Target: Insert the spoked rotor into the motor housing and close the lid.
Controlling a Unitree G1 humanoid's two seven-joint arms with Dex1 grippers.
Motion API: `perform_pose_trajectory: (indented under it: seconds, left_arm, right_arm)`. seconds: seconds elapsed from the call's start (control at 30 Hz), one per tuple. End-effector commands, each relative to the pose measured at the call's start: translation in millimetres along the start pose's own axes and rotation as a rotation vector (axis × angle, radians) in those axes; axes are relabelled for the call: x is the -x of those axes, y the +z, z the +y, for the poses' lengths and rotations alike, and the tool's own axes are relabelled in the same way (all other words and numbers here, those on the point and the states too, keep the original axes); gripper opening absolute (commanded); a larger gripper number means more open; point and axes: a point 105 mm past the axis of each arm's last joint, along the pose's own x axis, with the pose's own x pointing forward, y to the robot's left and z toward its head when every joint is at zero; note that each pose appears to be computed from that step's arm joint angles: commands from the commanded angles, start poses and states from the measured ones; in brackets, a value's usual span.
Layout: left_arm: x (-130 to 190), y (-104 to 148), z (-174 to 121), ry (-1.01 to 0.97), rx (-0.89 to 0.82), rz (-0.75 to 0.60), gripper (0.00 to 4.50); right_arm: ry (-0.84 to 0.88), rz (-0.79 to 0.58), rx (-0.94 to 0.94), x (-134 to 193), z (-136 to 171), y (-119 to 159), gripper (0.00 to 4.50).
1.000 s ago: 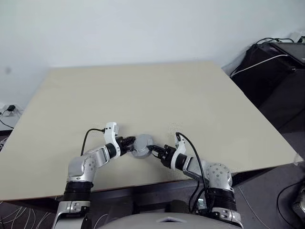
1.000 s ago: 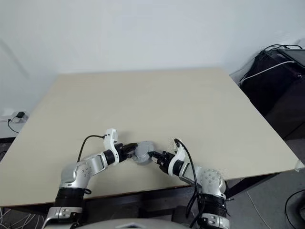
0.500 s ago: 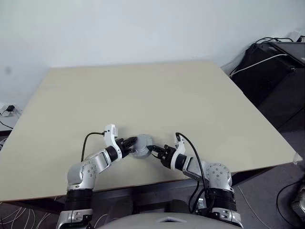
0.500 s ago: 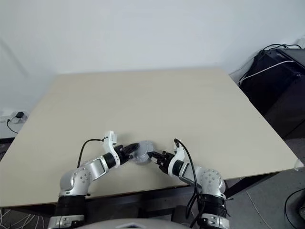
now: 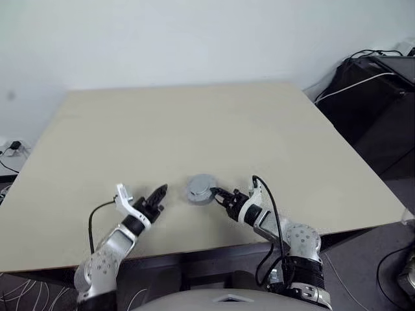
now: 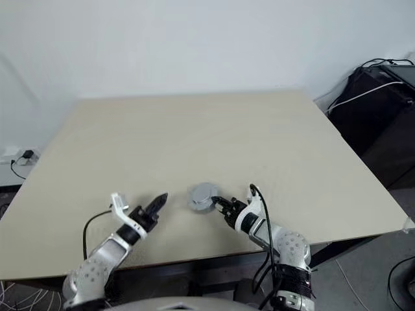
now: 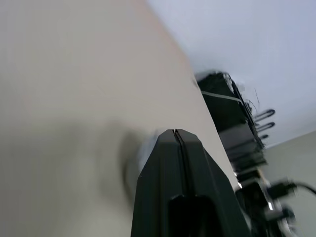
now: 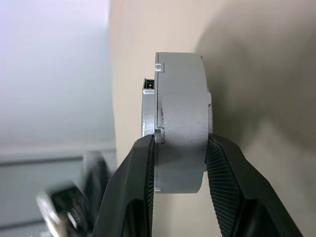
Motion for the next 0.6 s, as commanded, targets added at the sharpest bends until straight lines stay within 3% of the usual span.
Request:
perform_pose_trajectory:
  seconds: [0.03,0.23,0.4,0.6]
  left_arm:
    - [4.0,-5.1,-14.6,-0.062,0.075,-0.015,0.87]
    - [14.1,-15.8,-12.0,-0.057,0.248,-0.063,2.88]
    - [12.8,-21.7,-13.5,-0.049,0.272,-0.053,4.48]
    - [7.1,-21.2,-19.9,-0.083,0.313,-0.07,4.5]
  right_arm:
    - [0.179,-0.021,-0.024,-11.6,42.3,-1.8,1.2]
    - [0.213,-0.009,-0.03,-11.4,50.4,-4.2,1.2]
    - [0.24,0.029,-0.019,-11.8,58.7,-11.0,1.2]
    - [0.27,0.084,-0.005,-10.6,67.6,-23.6,1.2]
